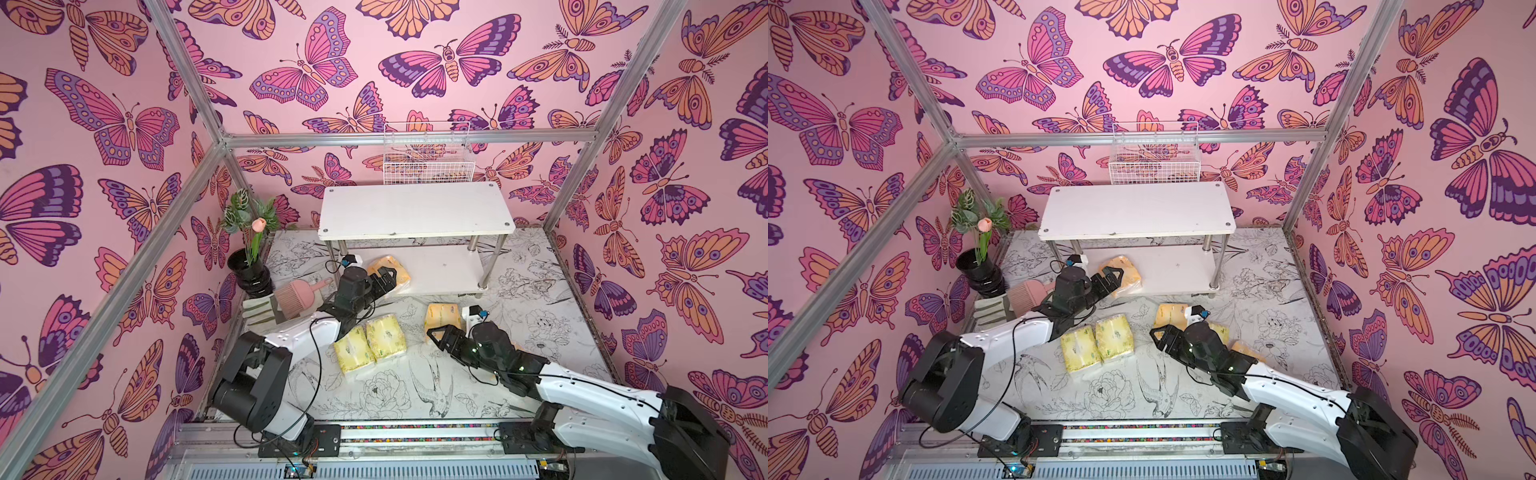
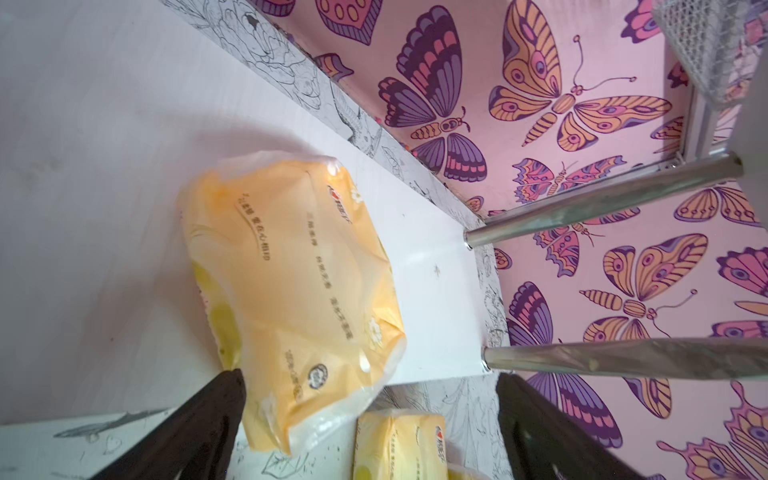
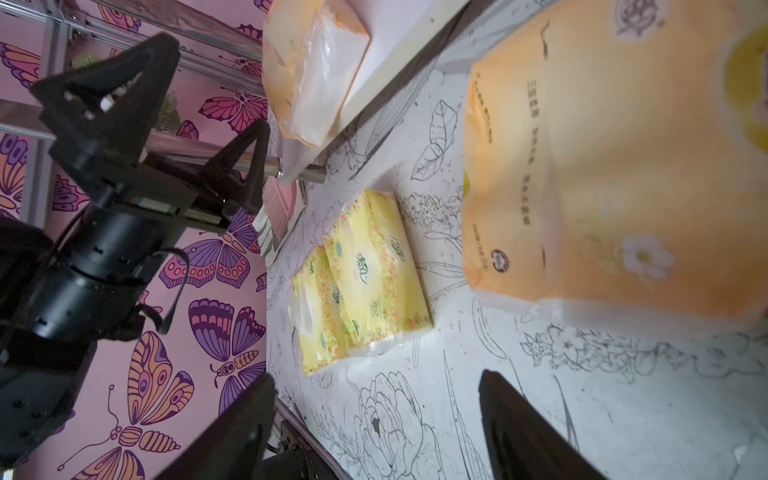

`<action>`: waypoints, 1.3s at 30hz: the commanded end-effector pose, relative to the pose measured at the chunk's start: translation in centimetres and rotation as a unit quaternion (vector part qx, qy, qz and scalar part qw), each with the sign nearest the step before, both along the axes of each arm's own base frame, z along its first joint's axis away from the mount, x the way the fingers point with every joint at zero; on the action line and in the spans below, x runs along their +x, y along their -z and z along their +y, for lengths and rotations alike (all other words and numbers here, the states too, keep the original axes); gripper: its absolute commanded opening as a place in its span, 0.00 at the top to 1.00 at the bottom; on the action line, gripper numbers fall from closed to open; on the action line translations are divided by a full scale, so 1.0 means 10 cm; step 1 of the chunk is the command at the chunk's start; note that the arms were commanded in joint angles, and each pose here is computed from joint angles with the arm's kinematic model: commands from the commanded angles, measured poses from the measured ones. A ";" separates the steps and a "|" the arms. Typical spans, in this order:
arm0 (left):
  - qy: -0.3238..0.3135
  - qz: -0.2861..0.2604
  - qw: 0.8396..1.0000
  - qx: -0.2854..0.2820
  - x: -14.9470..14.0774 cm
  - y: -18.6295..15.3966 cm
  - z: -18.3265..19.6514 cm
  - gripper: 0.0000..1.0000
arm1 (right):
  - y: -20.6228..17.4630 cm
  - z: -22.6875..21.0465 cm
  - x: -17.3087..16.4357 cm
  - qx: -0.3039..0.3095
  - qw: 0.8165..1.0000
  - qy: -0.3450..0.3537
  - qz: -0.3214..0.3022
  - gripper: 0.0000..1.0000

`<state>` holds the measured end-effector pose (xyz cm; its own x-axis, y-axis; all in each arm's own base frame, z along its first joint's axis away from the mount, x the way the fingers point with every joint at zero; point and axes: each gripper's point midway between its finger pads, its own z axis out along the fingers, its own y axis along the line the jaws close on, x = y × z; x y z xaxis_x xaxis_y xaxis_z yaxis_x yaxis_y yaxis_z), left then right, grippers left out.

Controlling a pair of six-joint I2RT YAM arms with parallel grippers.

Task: Place the tissue boxes on the shelf by color
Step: Place a box of tissues on the shelf.

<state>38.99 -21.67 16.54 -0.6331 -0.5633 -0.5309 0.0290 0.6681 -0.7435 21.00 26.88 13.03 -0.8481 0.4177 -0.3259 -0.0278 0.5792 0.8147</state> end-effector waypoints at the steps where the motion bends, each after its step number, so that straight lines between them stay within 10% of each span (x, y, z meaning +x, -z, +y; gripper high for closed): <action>1: 0.024 0.049 0.998 0.035 -0.31 0.25 0.03 0.00 | -0.14 0.03 0.16 0.003 1.000 -0.003 -0.020 0.20; 14: 0.066 0.082 0.990 0.090 -1.35 0.12 0.24 0.00 | -0.37 0.65 0.70 0.047 0.997 -0.057 -0.029 0.21; 24: -0.027 0.156 0.978 0.137 -2.05 0.37 1.08 0.00 | -0.33 1.15 1.03 0.089 0.993 -0.078 -0.018 0.22; 39: -0.088 0.172 0.970 0.148 -2.22 0.37 1.41 0.00 | -0.15 1.60 1.40 0.085 0.992 -0.093 -0.002 0.24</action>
<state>17.20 -8.66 13.22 -0.7207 -0.5265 -0.4510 -0.2874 0.8189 -0.4968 34.33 42.11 14.14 -0.9122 0.3096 -0.2685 -0.1171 0.4311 0.8947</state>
